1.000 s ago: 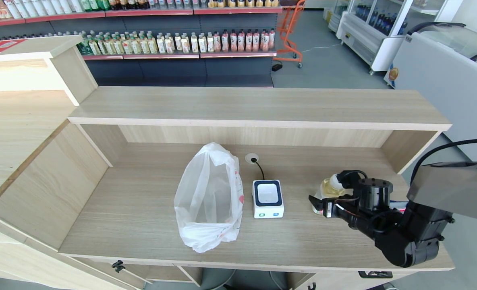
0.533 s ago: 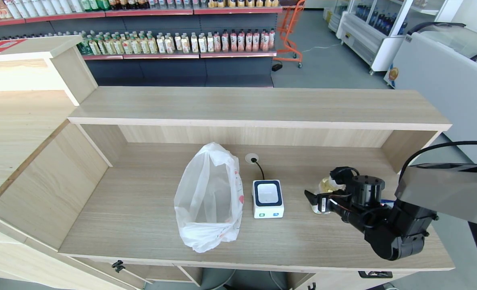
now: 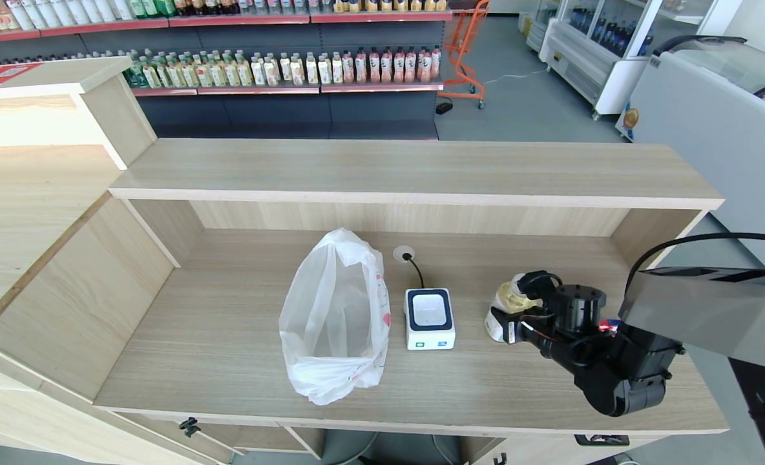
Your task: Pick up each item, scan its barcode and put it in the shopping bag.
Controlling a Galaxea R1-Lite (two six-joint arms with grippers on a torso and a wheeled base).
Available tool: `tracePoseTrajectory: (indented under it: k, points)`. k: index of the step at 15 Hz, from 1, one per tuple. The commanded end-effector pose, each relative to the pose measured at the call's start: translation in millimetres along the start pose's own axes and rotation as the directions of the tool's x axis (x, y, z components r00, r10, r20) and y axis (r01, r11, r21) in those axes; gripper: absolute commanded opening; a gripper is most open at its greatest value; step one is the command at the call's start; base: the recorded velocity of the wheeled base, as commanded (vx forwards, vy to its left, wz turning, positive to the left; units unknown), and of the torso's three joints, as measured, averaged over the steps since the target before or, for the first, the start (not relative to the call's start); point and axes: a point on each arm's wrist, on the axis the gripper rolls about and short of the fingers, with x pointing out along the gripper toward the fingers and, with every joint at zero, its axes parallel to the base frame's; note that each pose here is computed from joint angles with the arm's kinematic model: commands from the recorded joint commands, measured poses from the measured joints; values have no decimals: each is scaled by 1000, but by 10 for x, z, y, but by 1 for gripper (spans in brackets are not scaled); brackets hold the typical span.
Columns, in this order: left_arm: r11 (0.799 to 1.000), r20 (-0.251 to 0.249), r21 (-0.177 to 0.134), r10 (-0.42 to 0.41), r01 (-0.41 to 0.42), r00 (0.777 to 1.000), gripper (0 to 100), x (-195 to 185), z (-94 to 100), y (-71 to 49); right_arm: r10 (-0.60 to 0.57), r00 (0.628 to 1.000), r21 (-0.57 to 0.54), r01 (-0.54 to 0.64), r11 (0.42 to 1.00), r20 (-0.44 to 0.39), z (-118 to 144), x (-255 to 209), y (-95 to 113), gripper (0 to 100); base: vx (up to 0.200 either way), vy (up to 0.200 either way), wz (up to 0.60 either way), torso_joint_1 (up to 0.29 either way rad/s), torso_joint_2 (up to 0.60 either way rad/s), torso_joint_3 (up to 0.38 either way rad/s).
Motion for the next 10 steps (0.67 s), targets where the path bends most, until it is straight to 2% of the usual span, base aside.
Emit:
tracePoseTrajectory:
  k: [1,3,5,7,10]
  points:
    - [1000,0,0,0,0,1000,100,0,0,0,-5,999,-17,6,1000,32,36,95,-12,0,0,0,0,0,0,0]
    - [1000,0,0,0,0,1000,100,0,0,0,-6,998,-69,11,998,65,133,181,-20,0,0,0,0,0,0,0]
    - [1000,0,0,0,0,1000,100,0,0,0,-7,999,-127,11,992,34,131,203,-39,0,0,0,0,0,0,0]
    - [1000,0,0,0,0,1000,100,0,0,0,3,999,-127,3,992,46,199,170,-30,0,0,0,0,0,0,0]
    - [1000,0,-1,0,0,1000,100,0,0,0,43,993,-56,-37,998,113,648,-59,-36,0,0,0,0,0,0,0]
